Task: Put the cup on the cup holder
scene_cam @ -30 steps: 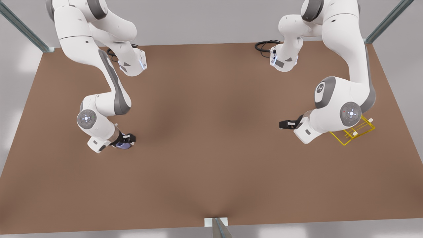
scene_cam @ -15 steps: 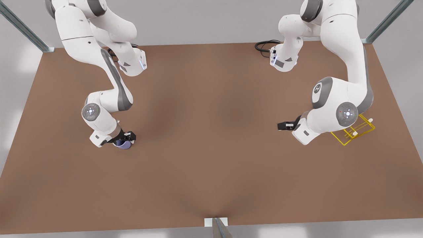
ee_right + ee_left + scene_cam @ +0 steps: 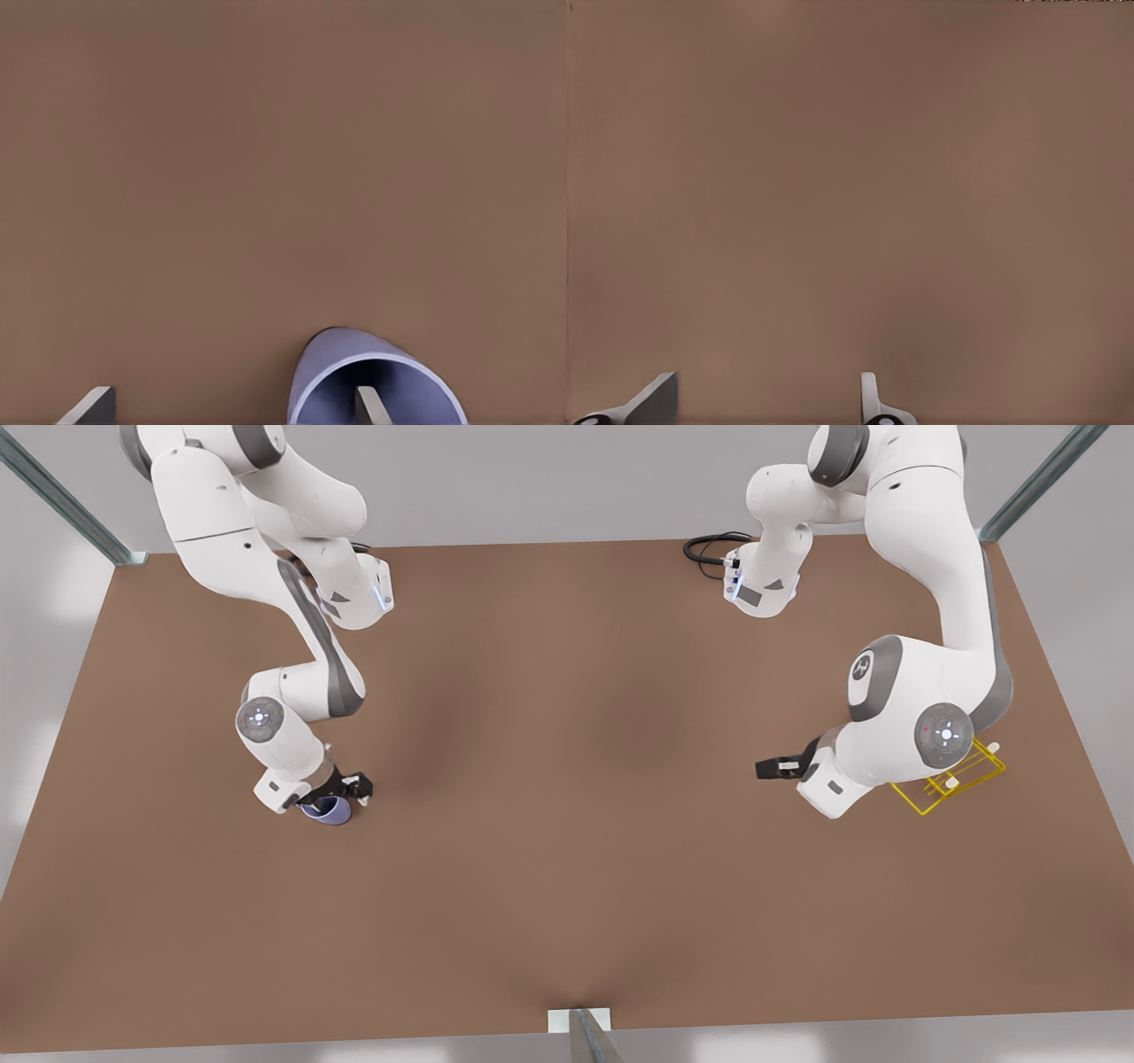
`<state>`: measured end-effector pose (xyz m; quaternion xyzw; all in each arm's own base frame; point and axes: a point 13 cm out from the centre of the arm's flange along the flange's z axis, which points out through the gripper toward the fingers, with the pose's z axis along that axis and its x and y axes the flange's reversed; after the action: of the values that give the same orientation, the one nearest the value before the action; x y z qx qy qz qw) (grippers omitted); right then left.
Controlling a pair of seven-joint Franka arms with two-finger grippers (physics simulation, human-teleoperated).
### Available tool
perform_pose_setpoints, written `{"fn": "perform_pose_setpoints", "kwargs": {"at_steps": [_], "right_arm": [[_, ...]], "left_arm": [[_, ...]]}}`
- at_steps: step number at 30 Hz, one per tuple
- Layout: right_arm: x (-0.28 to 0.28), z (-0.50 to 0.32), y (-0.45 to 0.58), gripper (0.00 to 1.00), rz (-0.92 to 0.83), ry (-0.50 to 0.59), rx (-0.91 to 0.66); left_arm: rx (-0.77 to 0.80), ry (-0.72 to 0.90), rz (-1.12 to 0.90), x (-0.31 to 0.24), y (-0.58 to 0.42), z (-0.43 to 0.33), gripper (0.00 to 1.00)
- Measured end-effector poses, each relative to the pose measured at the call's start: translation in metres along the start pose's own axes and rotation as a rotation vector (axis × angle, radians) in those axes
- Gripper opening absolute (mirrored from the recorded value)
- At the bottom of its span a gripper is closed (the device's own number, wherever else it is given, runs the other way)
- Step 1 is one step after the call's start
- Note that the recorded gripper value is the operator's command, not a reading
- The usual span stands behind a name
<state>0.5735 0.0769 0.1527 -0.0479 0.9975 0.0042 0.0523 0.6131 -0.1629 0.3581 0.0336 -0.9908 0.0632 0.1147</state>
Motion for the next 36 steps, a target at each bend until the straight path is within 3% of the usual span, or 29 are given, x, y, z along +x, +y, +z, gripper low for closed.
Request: {"fn": "perform_pose_setpoints", "kwargs": {"at_steps": [20,21,22,36], "right_arm": [[0.024,0.039,-0.027,1.00,0.005,0.049,0.020],[0.025,0.041,-0.027,0.75,0.005,0.052,0.019],[0.025,0.043,-0.027,0.22,0.006,0.053,0.018],[0.029,0.042,-0.035,0.21,0.020,0.047,0.011]], "left_arm": [[-0.008,-0.001,-0.010,0.000,0.001,0.000,1.00],[-0.008,0.000,-0.010,0.000,0.001,0.000,1.00],[-0.008,0.000,-0.012,0.000,0.001,0.000,1.00],[-0.008,0.001,-0.014,0.000,0.001,0.001,1.00]]}}
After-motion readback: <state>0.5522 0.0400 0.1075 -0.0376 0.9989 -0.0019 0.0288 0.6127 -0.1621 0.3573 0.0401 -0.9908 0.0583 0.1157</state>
